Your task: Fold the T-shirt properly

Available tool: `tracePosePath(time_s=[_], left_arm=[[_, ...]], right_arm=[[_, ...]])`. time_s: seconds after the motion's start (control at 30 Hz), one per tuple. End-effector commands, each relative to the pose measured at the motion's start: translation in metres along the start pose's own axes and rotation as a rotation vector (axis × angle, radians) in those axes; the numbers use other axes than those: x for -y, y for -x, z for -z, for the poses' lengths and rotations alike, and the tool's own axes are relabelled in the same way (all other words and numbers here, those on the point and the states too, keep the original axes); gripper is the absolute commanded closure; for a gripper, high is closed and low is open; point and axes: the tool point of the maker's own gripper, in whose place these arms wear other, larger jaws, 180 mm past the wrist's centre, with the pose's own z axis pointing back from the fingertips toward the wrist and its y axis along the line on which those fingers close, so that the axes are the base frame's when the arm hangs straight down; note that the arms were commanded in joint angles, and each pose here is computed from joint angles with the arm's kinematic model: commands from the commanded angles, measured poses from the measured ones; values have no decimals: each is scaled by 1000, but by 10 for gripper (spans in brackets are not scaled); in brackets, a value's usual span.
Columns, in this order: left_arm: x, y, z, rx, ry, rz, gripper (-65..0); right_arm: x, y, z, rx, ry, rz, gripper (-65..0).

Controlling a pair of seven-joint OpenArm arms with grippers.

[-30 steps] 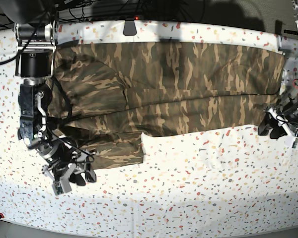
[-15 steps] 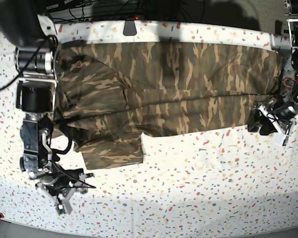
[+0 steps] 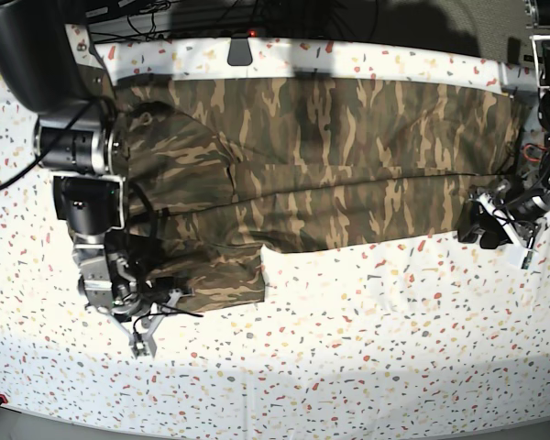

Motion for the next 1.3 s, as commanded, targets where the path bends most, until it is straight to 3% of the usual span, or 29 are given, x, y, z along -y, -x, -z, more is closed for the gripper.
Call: tracePosePath(time_s=[0.0,0.17,0.23,0.33,0.37,0.67,0.7,0.77,0.83,1.0,1.13,1.27], left_arm=[[-6,-24,-5,63,-7,19,-296],[-6,-24,-5,62,-8,19,-296],[-6,-24,-5,63,-8,19,-296],[-6,-24,-5,63,-8,19,-296],[-6,-24,-5,62,-8,20,-296],[-6,-24,-5,64,-8,19,-296],[-6,-24,-5,64,-8,19,-296],[-6,-24,-5,63,-8,19,-296],[-6,-24,-5,64,-8,19,-296],[-6,-24,-5,64,-8,19,-296],[-6,-24,-5,65,-7,19,-296],[-6,-24,-5,64,-8,20,-296]], right_arm=[[6,-34,-5,88,14,2,-282],[1,-22,-2,77,11,3,-279],[-1,-21,-2,74,1,4,-212],[-7,-22,-3,78,-37,-13,-30],[-7,-23,-3,78,-38,-14,0],[4,-48,-13,135,-12,-36,0],[6,-54,-16,152,-10,-44,-44],[12,-65,-21,185,0,-56,-234],[20,-68,-24,203,13,-59,-323],[47,-40,-21,107,115,-10,-322],[36,-23,-15,65,60,70,-262],[16,-15,-11,49,-28,67,-261]])
